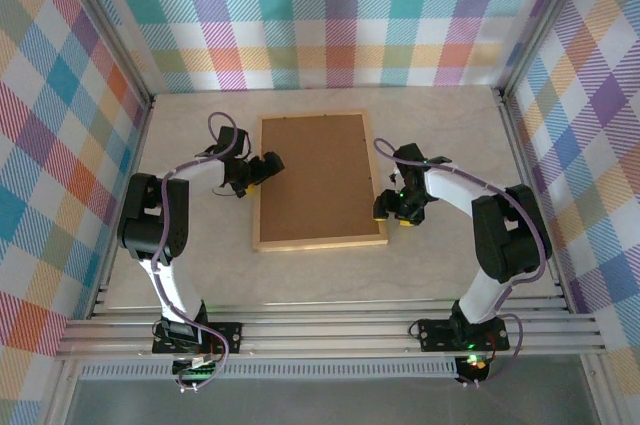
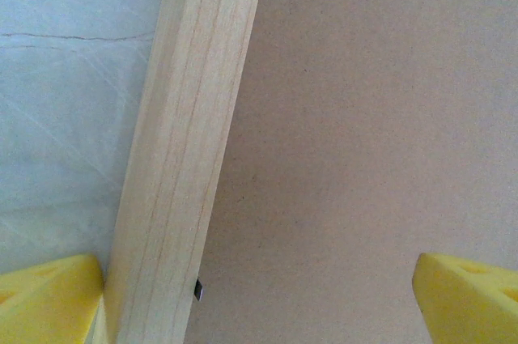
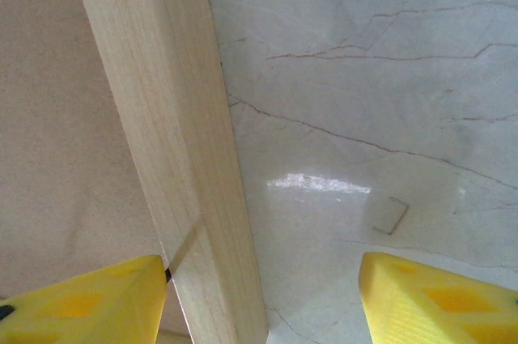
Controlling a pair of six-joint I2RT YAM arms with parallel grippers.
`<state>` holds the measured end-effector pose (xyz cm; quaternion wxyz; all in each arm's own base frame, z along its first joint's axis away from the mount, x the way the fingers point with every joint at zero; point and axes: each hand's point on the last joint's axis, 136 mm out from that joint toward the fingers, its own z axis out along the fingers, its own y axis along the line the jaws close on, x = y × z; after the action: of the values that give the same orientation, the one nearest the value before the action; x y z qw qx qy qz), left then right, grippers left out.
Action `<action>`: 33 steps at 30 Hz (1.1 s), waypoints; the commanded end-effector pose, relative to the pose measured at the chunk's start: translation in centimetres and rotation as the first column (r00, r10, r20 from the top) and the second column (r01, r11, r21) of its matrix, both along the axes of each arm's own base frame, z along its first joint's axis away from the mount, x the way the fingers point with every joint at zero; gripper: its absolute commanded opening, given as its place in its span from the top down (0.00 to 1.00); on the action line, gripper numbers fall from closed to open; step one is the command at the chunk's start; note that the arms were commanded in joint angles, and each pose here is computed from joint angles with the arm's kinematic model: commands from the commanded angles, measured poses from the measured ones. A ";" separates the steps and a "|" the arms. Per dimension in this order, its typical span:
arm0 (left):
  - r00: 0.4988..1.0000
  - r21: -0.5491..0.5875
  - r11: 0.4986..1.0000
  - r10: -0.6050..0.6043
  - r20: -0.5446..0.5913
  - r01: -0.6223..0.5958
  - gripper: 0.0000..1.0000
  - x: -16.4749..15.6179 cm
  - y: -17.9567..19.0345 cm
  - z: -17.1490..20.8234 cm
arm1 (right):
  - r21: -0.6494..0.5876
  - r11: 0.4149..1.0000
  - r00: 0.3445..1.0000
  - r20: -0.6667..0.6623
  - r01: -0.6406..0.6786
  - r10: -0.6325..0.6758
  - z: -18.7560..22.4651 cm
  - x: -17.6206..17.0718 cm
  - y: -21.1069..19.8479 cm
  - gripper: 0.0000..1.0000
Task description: Put the photo into the frame
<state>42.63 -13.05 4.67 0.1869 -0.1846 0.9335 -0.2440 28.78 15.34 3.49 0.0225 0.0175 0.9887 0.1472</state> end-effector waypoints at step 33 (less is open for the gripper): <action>1.000 -0.025 1.000 -0.015 -0.004 0.015 0.02 -0.4 -0.4 0.7 | -0.067 0.997 1.000 -0.009 -0.029 0.029 -0.2 0.2 -0.3 0.34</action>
<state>42.61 -13.05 4.65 0.1871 -0.1844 0.9335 -0.2440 29.12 14.61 3.85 0.0278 0.0046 0.9936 0.1098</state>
